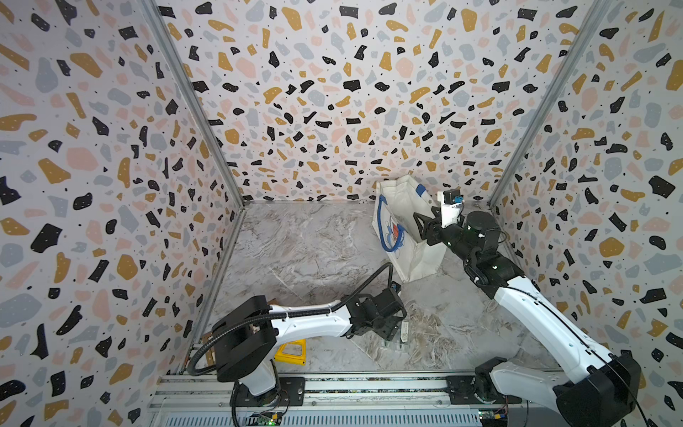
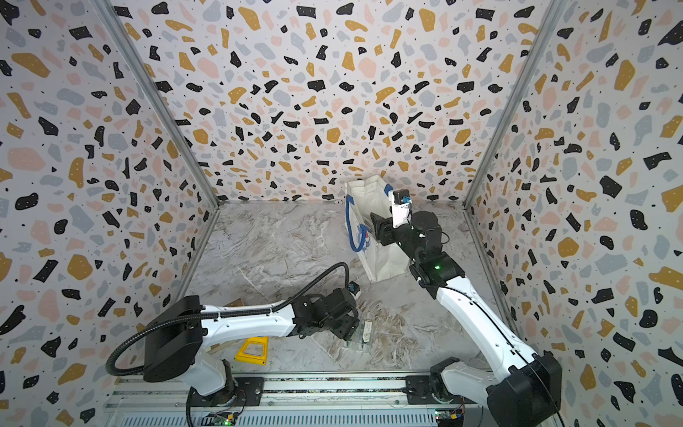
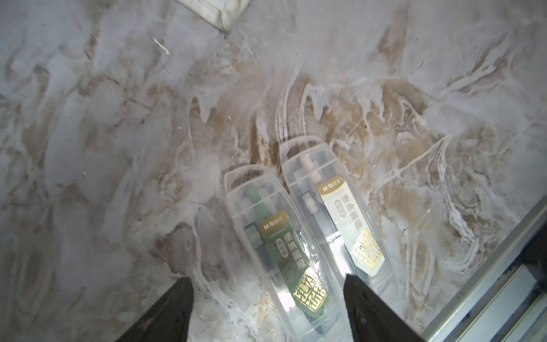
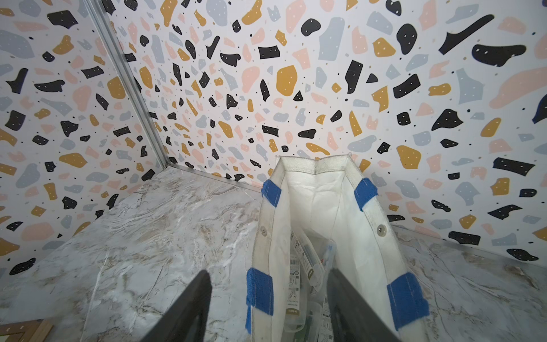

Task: Put the compass set into the canvas bag
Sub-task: Pick up the compass set at the center of the board.

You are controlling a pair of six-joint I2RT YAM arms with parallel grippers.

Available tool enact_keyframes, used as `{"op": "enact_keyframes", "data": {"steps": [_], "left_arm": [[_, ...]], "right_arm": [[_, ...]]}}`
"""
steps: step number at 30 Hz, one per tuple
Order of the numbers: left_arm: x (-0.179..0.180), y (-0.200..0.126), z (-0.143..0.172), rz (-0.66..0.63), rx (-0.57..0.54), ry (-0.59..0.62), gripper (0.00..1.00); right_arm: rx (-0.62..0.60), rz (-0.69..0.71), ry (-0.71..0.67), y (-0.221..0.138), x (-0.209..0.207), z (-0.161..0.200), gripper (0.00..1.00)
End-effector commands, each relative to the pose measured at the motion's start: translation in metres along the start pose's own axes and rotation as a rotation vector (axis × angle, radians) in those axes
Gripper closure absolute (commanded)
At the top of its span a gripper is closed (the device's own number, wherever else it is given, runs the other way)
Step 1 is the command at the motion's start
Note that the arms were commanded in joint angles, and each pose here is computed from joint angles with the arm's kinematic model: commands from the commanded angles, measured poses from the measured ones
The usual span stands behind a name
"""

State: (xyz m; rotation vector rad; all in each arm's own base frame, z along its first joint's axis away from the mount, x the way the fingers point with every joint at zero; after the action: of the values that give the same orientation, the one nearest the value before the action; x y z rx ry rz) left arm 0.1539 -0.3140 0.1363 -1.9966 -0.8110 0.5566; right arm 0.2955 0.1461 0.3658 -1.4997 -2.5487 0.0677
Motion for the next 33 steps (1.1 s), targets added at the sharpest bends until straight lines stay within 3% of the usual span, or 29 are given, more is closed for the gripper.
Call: {"op": "enact_keyframes", "data": {"steps": [1,13,22,25,30,33], "left_arm": [[-0.005,0.005,-0.002,-0.002,0.033,0.002,0.19],[-0.006,0.038,0.009,-0.074,0.170,0.016,0.21],[0.013,0.036,0.024,-0.204,0.224,0.007,0.23],[0.013,0.037,0.026,-0.169,0.229,-0.019,0.29],[0.010,0.037,0.026,-0.116,0.213,-0.040,0.53],[0.012,0.033,0.028,-0.118,0.189,-0.053,0.59]], "right_arm": [[-0.054,0.004,-0.016,-0.009,0.001,-0.011,0.36],[-0.034,-0.014,-0.011,-0.003,0.001,-0.007,0.36],[-0.051,-0.023,-0.008,-0.006,0.002,-0.008,0.35],[-0.039,-0.021,-0.010,-0.004,0.002,-0.006,0.35],[-0.033,-0.026,-0.008,-0.002,0.002,-0.004,0.35],[-0.025,-0.038,0.001,0.000,0.002,-0.002,0.35]]}}
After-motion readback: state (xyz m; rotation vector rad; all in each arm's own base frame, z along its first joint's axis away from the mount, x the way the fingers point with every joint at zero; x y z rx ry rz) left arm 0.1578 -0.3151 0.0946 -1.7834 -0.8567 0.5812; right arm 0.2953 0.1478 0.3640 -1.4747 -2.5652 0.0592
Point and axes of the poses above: each gripper's point midway between its finger pads, its own y axis out along the fingers, its own x axis along the line the jaws close on, z = x × y, the point moved 8 cm from there along -y, back along the fingers, and after that the axes turned 4 degrees about y, right-handed, at the moved point
